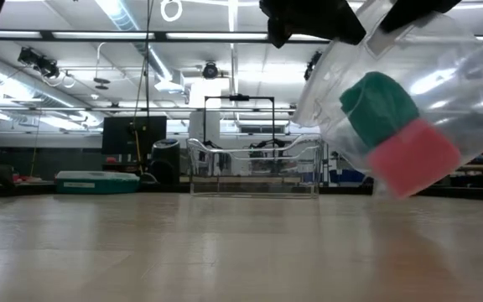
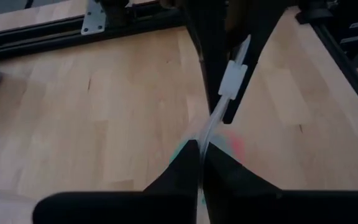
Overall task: Roll bandage
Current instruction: Close the transparent zip bag
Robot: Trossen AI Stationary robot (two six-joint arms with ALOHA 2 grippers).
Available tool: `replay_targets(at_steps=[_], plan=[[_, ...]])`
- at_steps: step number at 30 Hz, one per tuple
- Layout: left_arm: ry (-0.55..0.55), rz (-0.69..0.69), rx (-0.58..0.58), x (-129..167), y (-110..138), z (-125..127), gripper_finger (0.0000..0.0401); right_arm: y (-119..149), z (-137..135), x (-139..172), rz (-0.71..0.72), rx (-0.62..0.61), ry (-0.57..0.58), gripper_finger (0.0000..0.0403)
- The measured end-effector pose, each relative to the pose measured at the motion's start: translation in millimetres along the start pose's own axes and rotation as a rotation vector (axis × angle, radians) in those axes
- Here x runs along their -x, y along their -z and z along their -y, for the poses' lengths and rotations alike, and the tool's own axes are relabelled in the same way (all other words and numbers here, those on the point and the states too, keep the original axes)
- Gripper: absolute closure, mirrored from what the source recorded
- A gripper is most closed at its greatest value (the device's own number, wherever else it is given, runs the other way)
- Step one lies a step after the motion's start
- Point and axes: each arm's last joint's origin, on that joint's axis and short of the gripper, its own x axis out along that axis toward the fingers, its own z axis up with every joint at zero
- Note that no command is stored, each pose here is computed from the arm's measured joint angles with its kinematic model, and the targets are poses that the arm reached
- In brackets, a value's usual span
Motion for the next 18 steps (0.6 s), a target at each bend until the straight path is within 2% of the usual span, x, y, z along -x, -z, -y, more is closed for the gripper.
replay_targets(at_steps=[4,9,13,18], plan=[[0.022,0.025,-0.012,1.2,-2.7,2.3,0.0357,0.2,-0.3,0.1,-0.005,0.000,-0.010,0.0402],[0.041,0.103,-0.007,13.0,-14.6,0.7,0.0283,0.3,-0.3,0.1,-0.006,-0.001,-0.012,0.0403],[0.098,0.128,0.007,12.2,-16.5,2.6,0.0233,0.0,-0.5,0.1,-0.004,-0.002,-0.013,0.0403],[0.072,0.124,0.012,10.6,-15.6,2.2,0.0221,-1.9,-1.5,0.2,0.013,0.003,-0.023,0.0403]])
